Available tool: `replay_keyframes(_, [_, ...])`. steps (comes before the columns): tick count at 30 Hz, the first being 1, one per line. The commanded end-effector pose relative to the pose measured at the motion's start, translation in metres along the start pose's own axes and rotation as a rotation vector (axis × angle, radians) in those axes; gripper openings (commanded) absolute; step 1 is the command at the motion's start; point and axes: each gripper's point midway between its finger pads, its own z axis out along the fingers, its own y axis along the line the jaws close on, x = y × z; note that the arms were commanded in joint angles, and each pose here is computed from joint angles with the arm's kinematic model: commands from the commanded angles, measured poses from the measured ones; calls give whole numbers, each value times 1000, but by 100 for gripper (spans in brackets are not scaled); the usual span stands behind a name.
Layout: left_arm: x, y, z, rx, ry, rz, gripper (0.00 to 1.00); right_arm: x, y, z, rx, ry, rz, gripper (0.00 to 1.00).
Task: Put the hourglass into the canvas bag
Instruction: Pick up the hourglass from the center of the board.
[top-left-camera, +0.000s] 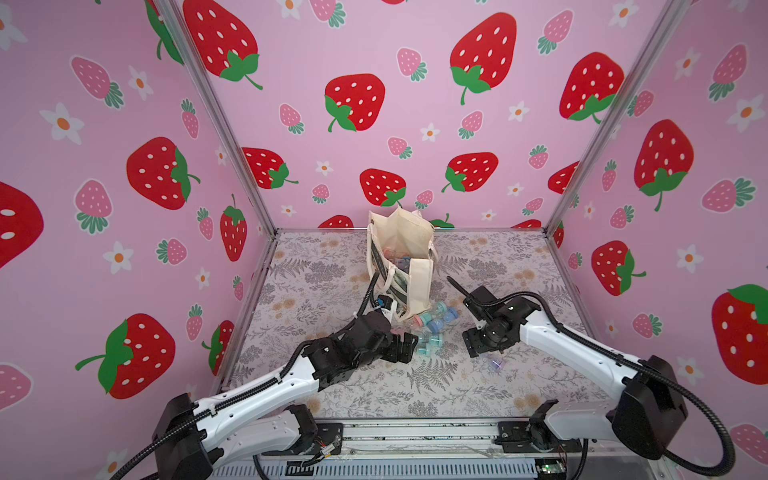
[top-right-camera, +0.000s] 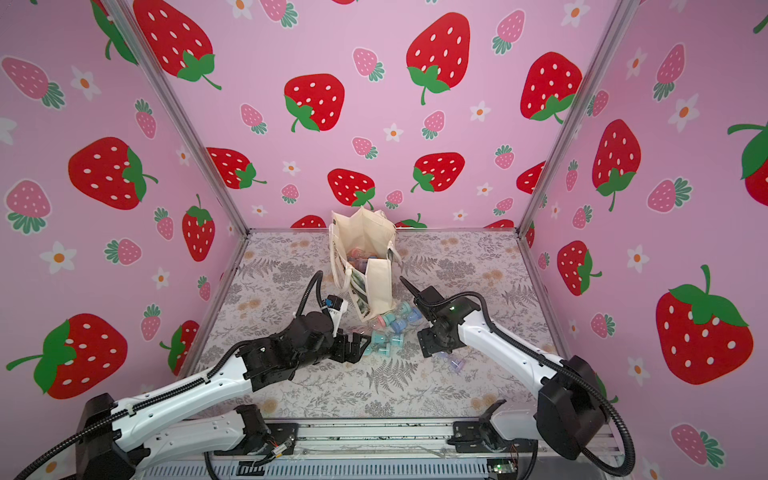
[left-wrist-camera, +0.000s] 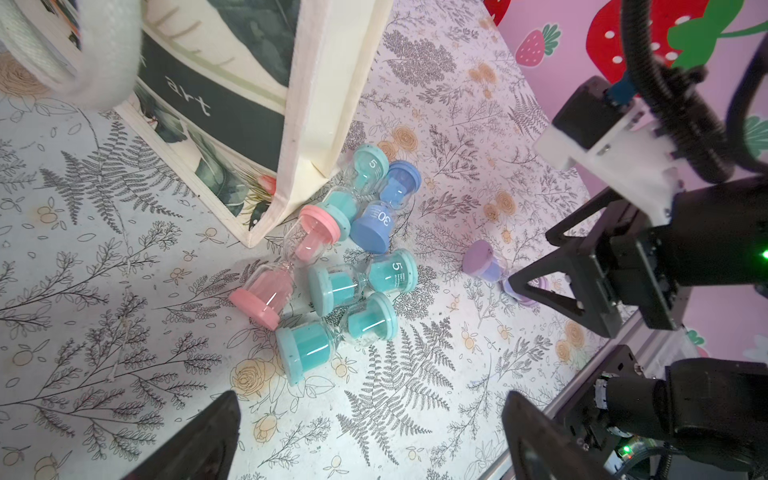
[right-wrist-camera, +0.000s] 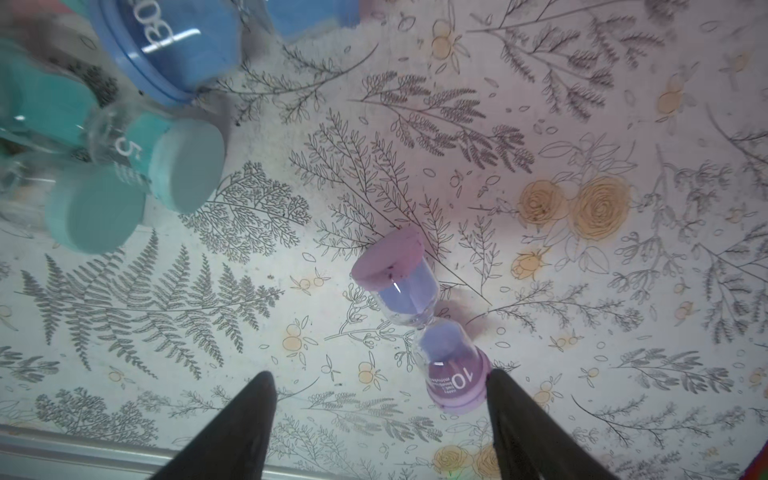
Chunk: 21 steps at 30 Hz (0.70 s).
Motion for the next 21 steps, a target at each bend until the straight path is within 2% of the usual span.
replay_keyframes(1, [-1,2,7,-14,-16,6,99,7,1,14,-16,53,8,80])
replay_keyframes(9, [2,7,14,-47,-1,14,99,1,-14,36,36,98,4,77])
replay_keyframes(21, [2,11,15,-76,3,8,99,-10,-20,55,-4,113,21,69])
